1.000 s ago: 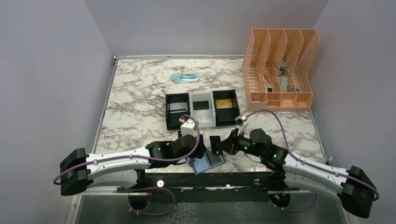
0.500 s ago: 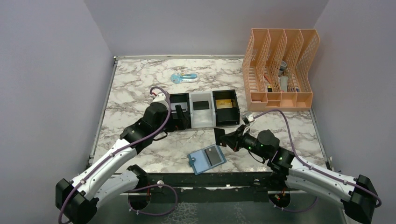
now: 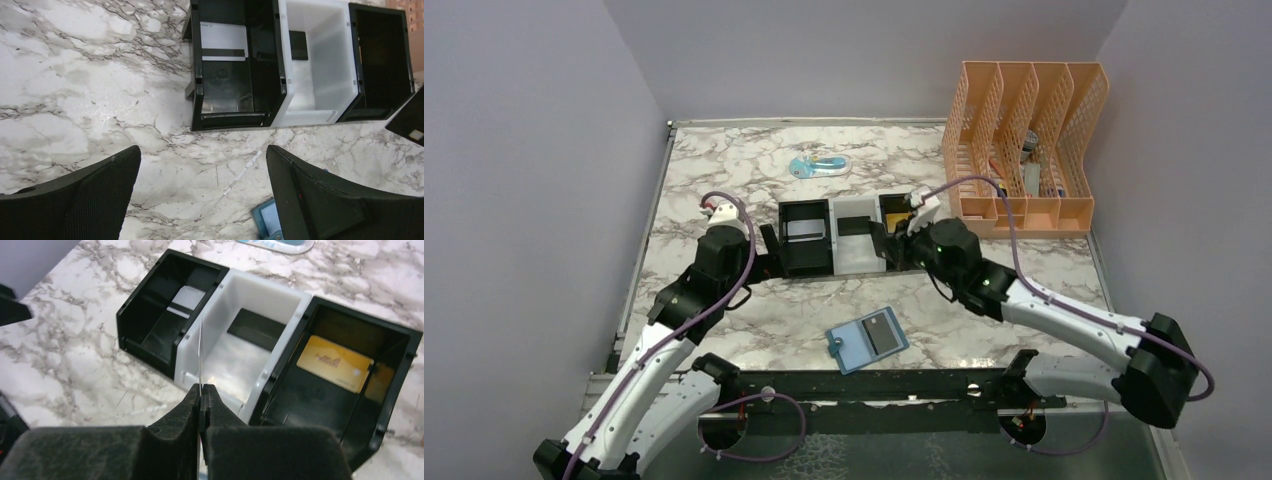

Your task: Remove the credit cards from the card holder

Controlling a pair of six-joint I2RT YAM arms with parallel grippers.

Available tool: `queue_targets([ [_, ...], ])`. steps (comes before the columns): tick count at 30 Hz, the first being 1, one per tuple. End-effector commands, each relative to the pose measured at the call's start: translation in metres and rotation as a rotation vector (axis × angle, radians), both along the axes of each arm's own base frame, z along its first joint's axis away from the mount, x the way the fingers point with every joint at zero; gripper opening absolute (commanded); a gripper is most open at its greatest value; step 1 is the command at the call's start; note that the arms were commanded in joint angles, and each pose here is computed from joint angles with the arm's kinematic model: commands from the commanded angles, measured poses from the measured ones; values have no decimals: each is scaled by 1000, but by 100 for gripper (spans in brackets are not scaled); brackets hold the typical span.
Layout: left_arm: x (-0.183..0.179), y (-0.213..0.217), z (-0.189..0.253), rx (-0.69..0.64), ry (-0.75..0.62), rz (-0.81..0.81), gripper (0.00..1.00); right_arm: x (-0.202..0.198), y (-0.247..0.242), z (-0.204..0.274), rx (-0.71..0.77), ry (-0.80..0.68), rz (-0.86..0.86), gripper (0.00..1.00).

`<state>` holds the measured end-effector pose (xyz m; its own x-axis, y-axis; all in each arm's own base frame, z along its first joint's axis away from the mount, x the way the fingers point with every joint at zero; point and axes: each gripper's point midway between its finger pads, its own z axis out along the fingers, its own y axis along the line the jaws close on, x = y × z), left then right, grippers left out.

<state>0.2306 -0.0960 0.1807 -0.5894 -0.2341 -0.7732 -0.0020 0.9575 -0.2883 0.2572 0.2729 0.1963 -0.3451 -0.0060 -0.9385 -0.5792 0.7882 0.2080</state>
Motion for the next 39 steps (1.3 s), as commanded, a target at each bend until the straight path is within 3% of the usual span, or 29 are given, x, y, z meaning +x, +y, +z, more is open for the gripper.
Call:
queue_targets([
  [1,-5,19,0,40,-39,60,99,27,31,0,-146,-108,142,1],
  [8,-5,16,-5,43,-20,42,99,83,53,-50,-527,-287,230,1],
  [12,-5,16,-4,43,-21,40,99,108,54,-59,-618,-383,184,1],
  [17,-6,17,-1,38,-37,44,99,121,66,-76,-741,-507,273,1],
  [18,-6,17,0,37,-43,44,99,130,72,-85,-834,-556,327,1],
  [22,-6,17,0,36,-43,42,99,143,76,-102,-971,-609,390,1],
  [29,-6,16,0,35,-42,39,99,145,91,-125,-1030,-663,512,1],
  [35,-6,17,1,34,-46,40,99,141,89,-138,-1044,-644,567,9],
  [36,-6,16,0,35,-45,37,99,141,88,-140,-1046,-636,570,12],
  [38,-7,16,1,33,-45,36,99,140,84,-144,-1054,-612,584,30],
  [39,-6,16,0,34,-45,37,99,140,83,-145,-1054,-604,588,31],
])
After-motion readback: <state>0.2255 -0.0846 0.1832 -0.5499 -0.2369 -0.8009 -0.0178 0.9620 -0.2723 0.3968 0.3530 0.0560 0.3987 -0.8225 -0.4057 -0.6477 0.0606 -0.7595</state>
